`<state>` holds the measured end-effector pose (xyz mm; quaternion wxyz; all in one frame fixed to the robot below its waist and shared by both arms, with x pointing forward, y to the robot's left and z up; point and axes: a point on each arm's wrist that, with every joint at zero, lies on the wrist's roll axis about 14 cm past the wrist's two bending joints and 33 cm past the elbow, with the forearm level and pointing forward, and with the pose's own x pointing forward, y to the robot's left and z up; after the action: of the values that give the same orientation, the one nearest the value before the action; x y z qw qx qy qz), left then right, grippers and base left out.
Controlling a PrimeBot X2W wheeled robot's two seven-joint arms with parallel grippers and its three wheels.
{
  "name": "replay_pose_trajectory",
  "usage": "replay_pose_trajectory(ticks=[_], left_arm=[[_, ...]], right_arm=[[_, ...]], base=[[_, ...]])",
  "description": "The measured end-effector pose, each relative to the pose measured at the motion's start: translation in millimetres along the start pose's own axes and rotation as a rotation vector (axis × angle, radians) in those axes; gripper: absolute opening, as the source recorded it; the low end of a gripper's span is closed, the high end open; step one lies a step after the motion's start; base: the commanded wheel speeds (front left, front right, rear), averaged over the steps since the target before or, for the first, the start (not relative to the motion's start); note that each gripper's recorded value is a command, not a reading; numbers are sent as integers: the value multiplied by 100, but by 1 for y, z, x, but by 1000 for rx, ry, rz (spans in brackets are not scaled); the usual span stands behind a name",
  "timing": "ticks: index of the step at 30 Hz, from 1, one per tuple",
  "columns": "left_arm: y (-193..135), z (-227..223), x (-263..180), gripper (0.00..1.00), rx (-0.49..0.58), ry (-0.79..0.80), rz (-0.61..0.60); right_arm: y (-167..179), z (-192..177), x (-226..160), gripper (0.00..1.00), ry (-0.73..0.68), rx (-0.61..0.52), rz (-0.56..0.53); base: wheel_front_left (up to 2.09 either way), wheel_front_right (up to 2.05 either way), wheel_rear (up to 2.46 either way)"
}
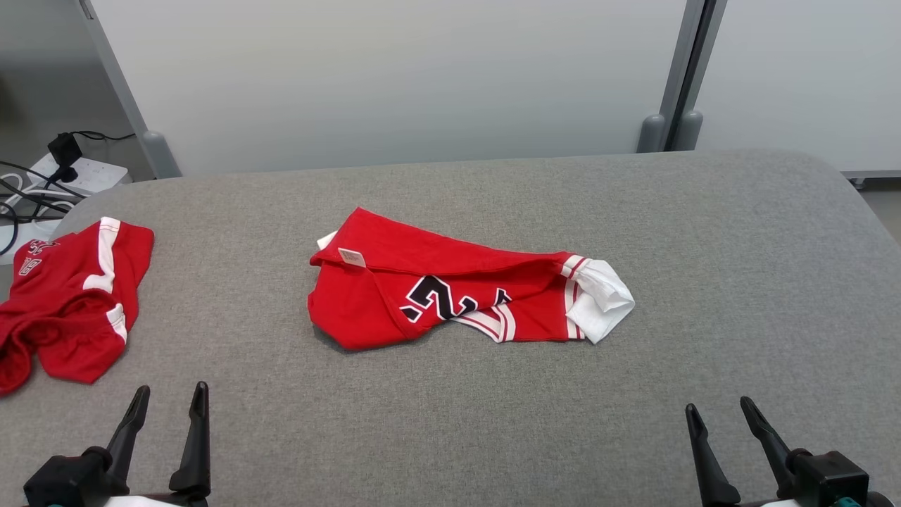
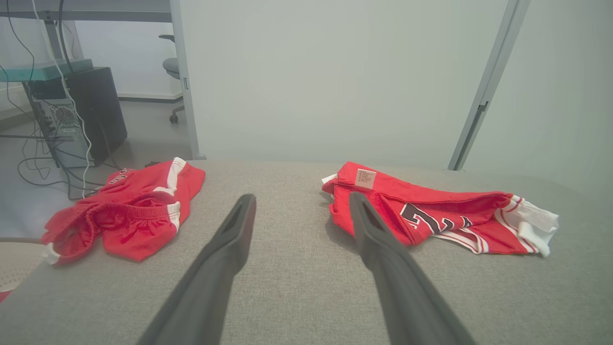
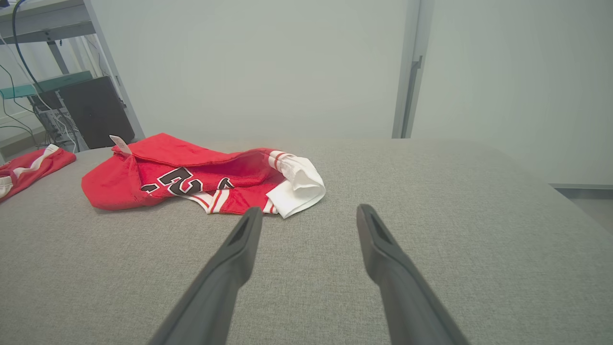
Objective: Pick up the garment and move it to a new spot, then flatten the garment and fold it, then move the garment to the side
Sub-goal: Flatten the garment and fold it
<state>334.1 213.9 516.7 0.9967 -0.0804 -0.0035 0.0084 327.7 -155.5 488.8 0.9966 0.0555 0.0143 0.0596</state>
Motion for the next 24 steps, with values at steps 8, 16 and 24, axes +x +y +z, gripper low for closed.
replay_pose_trajectory(ticks=[8,16,24], left_arm=[[-1,-1,0,100,-3,6,2],[-3,-5,2,100,-6,19,-3],[-41,-17,21,100,-30,93,-126]], right_arm=[[1,-2,1,100,6,3,2],[-1,-4,1,100,14,4,-2],[1,-9,6,100,32,6,3]], base=[[0,0,0],[0,0,0],[0,0,0]])
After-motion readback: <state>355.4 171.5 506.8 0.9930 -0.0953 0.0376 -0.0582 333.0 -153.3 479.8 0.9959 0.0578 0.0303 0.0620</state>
